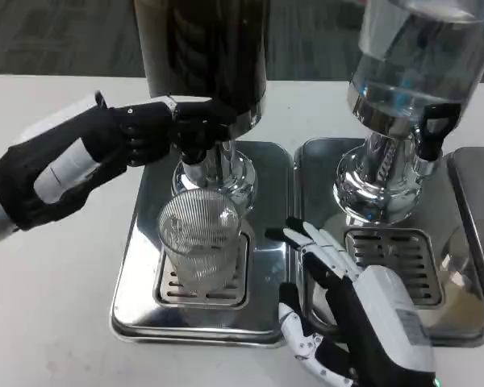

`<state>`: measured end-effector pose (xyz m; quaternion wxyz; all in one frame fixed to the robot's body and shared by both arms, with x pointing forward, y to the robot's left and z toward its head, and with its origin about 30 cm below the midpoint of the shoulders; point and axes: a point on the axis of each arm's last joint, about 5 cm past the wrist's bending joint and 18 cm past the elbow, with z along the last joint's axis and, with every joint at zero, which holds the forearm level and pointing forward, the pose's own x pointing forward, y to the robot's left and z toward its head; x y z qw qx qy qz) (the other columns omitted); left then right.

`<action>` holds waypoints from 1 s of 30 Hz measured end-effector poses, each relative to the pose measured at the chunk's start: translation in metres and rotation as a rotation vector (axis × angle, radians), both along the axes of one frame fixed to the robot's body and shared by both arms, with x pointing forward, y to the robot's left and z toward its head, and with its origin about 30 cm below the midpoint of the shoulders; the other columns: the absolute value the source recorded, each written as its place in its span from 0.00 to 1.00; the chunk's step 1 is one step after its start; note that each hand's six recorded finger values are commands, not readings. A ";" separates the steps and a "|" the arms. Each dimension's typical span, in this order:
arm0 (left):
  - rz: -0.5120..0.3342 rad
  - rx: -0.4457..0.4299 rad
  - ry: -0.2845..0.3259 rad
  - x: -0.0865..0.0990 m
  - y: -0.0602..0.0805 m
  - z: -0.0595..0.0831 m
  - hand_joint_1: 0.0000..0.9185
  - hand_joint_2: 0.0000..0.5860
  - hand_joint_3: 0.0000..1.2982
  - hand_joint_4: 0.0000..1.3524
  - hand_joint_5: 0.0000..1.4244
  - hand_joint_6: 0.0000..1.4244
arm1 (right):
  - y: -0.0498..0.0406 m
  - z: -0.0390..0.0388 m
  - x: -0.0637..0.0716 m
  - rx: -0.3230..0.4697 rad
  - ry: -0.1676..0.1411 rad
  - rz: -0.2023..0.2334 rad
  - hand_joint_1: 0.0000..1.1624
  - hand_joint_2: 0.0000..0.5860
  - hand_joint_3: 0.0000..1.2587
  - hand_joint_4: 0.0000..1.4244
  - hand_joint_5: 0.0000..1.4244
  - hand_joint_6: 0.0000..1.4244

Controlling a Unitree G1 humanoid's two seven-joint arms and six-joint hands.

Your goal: Grasp the cup under the faucet to collect the drink, then remove the cup.

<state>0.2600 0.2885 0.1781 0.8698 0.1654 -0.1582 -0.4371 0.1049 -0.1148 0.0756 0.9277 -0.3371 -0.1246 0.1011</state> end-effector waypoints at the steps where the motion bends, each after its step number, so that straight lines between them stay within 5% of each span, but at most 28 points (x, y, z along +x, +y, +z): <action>1: 0.003 0.012 -0.014 0.000 0.000 0.001 0.00 0.09 0.16 0.08 0.09 0.09 | -0.0001 0.0001 0.000 0.000 0.000 0.000 0.43 1.00 0.17 0.07 0.06 0.16; 30: 0.068 0.187 -0.247 -0.019 0.000 0.000 0.00 0.10 0.14 0.06 0.07 0.08 | -0.0032 0.0005 0.002 -0.013 0.008 0.015 0.43 1.00 0.17 0.07 0.06 0.16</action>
